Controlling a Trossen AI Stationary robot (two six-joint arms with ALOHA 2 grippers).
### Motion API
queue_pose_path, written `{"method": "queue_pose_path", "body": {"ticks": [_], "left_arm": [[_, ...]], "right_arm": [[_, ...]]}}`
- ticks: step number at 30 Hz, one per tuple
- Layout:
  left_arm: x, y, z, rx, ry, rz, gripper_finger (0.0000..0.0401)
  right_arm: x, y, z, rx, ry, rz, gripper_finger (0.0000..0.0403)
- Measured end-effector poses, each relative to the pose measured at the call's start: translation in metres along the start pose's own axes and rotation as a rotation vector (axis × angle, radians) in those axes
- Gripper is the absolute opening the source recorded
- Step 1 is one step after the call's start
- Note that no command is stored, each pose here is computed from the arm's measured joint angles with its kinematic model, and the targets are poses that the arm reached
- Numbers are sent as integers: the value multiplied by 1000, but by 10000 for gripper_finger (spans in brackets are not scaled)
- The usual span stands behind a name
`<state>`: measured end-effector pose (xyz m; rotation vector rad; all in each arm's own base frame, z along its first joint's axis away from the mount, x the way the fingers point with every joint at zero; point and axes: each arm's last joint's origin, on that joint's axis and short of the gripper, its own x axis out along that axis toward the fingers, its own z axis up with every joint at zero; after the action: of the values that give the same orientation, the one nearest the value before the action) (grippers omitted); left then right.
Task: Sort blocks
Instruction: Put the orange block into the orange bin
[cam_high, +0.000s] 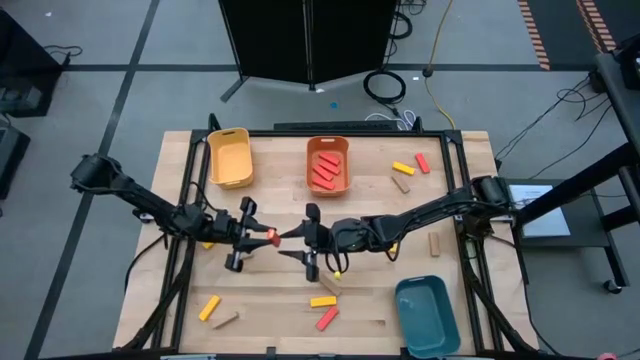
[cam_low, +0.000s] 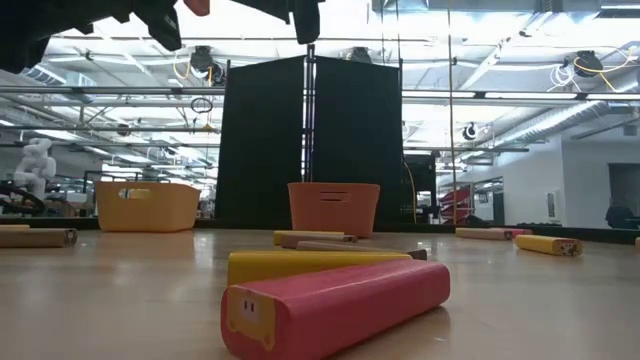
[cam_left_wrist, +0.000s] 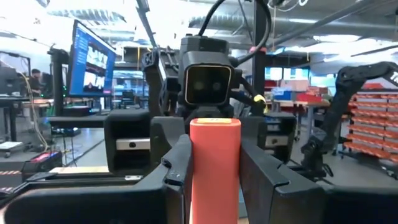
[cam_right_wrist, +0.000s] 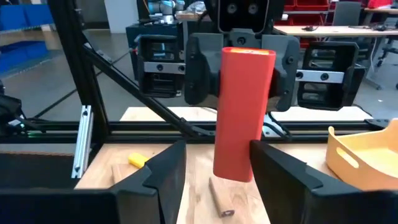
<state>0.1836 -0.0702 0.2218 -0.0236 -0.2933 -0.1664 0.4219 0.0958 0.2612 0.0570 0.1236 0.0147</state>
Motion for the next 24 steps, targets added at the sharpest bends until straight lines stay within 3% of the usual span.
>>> {"method": "queue_pose_path", "body": {"ticks": [10, 18, 24], "left_arm": [[1, 0, -4, 8, 32, 25, 84], [1, 1, -5, 11, 48, 45, 84], [1, 1, -5, 11, 47, 51, 84]], "right_arm": [[1, -4, -4, -21, 41, -35, 171], [-3, -9, -6, -49, 93, -163, 171], [-3, -9, -5, -46, 83, -159, 171]]}}
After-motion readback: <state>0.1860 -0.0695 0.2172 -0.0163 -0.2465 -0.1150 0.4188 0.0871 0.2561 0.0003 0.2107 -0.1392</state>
